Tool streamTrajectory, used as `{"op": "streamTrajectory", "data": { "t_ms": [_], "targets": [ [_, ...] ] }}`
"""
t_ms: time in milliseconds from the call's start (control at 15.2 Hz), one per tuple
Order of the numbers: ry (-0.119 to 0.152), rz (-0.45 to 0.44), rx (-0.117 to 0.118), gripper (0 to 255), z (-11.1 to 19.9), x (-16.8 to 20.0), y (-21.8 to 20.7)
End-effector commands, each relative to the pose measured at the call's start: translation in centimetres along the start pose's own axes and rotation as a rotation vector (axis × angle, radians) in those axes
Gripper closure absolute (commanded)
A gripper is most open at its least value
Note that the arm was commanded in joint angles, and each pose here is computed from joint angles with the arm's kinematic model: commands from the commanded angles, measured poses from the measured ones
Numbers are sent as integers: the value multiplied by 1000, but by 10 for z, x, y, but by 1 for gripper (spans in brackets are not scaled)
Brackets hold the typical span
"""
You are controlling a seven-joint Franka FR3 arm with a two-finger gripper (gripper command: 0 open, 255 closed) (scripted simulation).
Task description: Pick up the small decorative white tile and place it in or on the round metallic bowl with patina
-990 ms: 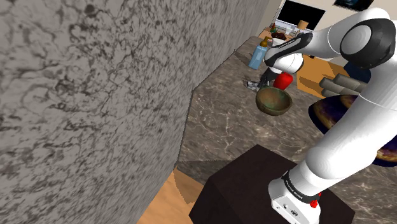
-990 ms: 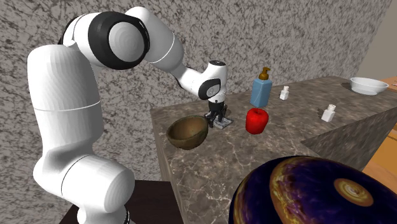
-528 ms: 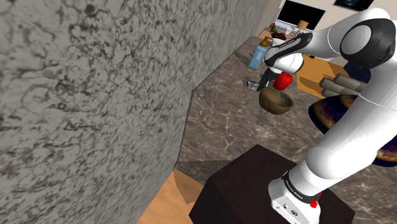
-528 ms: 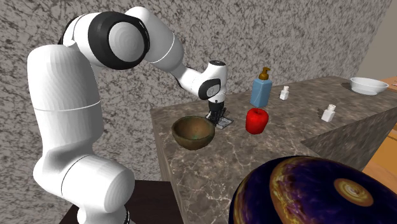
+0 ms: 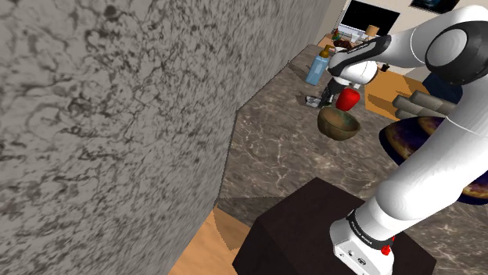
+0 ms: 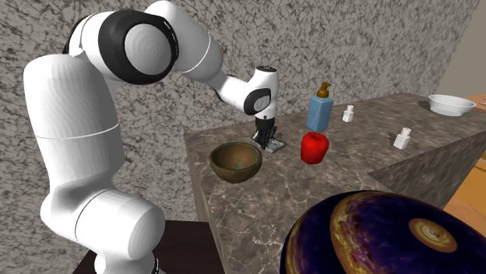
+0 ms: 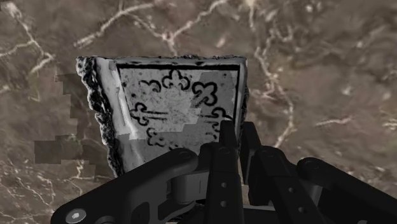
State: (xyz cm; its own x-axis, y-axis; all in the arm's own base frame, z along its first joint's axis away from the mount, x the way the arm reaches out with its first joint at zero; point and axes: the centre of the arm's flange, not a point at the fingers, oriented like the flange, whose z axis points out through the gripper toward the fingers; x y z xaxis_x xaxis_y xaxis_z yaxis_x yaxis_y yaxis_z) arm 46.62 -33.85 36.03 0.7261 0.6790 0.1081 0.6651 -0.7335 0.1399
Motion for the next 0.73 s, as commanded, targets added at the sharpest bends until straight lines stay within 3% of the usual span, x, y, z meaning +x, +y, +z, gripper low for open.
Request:
{"op": "streamTrajectory", "data": {
  "t_ms": [0, 660],
  "targets": [
    [0, 0, 0, 255, -11, 1, 1],
    [0, 0, 0, 255, -62, 6, 9]
  ]
}}
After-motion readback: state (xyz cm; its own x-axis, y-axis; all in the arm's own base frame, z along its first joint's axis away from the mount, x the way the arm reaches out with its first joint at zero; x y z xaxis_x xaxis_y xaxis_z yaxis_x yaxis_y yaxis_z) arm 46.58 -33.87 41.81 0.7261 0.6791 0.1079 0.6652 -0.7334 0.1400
